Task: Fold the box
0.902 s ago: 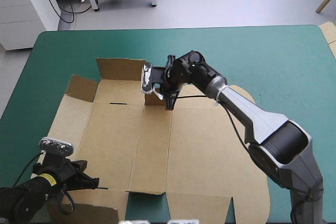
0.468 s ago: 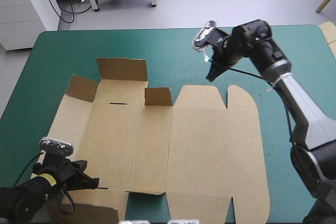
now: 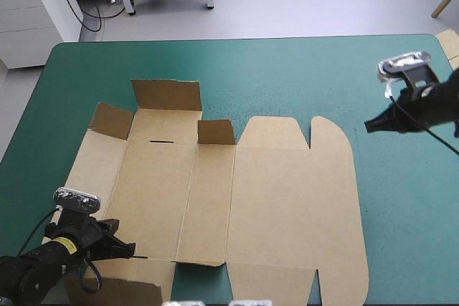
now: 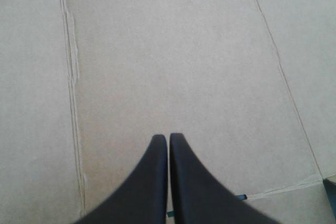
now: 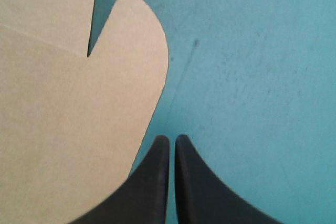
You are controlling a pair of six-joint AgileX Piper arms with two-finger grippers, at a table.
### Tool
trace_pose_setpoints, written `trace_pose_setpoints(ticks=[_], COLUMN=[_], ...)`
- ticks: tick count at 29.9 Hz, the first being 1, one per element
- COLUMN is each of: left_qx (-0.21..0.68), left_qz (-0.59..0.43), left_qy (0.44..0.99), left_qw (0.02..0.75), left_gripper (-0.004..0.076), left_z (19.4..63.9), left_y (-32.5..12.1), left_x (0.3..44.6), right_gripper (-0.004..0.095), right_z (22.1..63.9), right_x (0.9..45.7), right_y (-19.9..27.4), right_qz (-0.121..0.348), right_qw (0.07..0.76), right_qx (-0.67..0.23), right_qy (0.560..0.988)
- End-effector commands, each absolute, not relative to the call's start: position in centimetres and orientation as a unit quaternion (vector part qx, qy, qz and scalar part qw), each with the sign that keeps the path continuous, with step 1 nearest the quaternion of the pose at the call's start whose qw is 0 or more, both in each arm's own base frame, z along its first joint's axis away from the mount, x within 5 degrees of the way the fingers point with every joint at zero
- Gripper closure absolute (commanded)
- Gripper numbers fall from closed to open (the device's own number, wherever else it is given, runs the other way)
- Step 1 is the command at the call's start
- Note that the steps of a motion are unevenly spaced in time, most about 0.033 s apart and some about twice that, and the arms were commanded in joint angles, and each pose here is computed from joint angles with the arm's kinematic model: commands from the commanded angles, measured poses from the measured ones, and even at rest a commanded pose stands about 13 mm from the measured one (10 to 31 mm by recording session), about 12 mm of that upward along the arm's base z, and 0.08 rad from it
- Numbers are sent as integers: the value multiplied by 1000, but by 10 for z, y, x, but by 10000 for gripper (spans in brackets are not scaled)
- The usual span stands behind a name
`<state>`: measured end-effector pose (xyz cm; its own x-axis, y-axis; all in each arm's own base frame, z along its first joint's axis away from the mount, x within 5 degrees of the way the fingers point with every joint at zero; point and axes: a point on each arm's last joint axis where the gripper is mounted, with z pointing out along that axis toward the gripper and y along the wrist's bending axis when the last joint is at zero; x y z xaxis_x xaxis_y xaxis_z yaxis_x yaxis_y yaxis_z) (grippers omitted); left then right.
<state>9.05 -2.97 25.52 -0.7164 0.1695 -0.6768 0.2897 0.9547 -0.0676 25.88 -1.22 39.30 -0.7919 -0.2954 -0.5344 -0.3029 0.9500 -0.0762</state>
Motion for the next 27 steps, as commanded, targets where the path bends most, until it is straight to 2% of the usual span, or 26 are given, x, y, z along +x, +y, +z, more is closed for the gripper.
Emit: trace_pose_setpoints(ticks=[1,8,12,17,27], left_qx=[115,117,124,129,118], left_qz=[-93,-93,-89,-88,-43], left_qy=[910,912,912,909,927], left_qw=[386,383,380,387,354], left_gripper=[731,731,731,731,731], left_z=[266,266,274,307,362], left_y=[-31,-31,-31,-33,-42], left_x=[95,95,93,104,198], right_gripper=[888,888,888,889,888], right_z=[400,384,379,377,377], right_x=[212,148,134,132,132], right_y=[-12,-4,-2,-2,-2], right_qz=[10,7,3,5,4], right_qw=[320,347,358,357,357], right_qx=[-120,-105,-105,-105,-106], right_qy=[940,932,928,928,928])
